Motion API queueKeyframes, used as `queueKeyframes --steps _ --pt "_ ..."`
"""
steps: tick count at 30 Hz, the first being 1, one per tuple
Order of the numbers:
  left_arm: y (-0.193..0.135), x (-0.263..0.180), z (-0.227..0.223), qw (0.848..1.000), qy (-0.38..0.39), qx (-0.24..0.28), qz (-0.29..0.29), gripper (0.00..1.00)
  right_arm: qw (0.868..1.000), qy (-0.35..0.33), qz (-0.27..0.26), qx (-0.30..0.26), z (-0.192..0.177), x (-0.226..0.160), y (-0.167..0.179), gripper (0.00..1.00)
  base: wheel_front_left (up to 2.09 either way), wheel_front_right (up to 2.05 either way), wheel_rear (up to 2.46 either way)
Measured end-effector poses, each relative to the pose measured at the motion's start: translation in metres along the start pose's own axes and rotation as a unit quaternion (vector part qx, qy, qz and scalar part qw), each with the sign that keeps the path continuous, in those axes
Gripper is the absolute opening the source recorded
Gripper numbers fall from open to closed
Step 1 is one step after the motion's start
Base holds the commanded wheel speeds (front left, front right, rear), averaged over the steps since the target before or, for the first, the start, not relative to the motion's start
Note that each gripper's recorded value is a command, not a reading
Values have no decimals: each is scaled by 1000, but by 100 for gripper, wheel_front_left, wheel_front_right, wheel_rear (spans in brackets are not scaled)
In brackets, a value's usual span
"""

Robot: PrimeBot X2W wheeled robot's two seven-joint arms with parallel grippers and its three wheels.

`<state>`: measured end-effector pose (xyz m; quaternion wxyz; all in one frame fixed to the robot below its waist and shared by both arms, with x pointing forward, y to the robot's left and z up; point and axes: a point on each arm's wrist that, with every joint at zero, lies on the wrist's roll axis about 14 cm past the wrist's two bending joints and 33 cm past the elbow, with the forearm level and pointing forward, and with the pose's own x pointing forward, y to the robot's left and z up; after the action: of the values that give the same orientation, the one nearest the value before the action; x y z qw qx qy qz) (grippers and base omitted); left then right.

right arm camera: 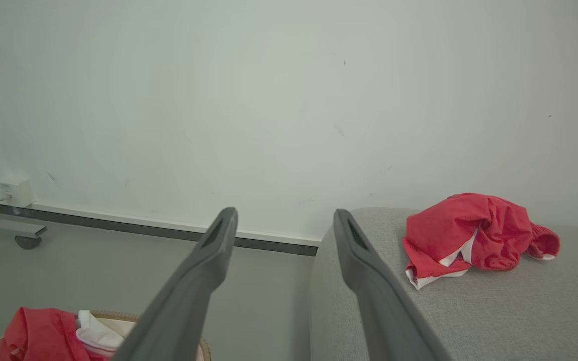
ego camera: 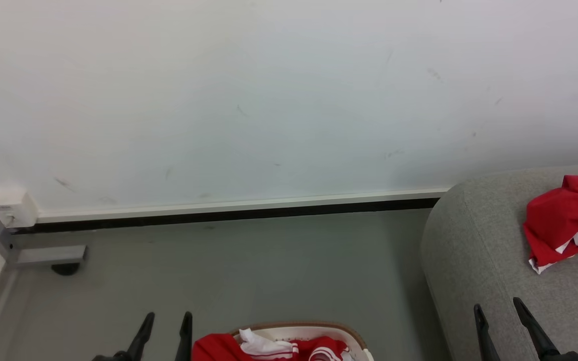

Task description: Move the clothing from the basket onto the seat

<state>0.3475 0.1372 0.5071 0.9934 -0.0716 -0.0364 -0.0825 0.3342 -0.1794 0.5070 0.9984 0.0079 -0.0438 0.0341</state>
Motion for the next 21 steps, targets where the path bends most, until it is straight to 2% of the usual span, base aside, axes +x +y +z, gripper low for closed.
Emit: queueKeyframes --steps 21 --pt "-10 10 -11 1000 15 3 -22 100 1000 7 -14 1 -4 -1 -9 100 0 0 0"
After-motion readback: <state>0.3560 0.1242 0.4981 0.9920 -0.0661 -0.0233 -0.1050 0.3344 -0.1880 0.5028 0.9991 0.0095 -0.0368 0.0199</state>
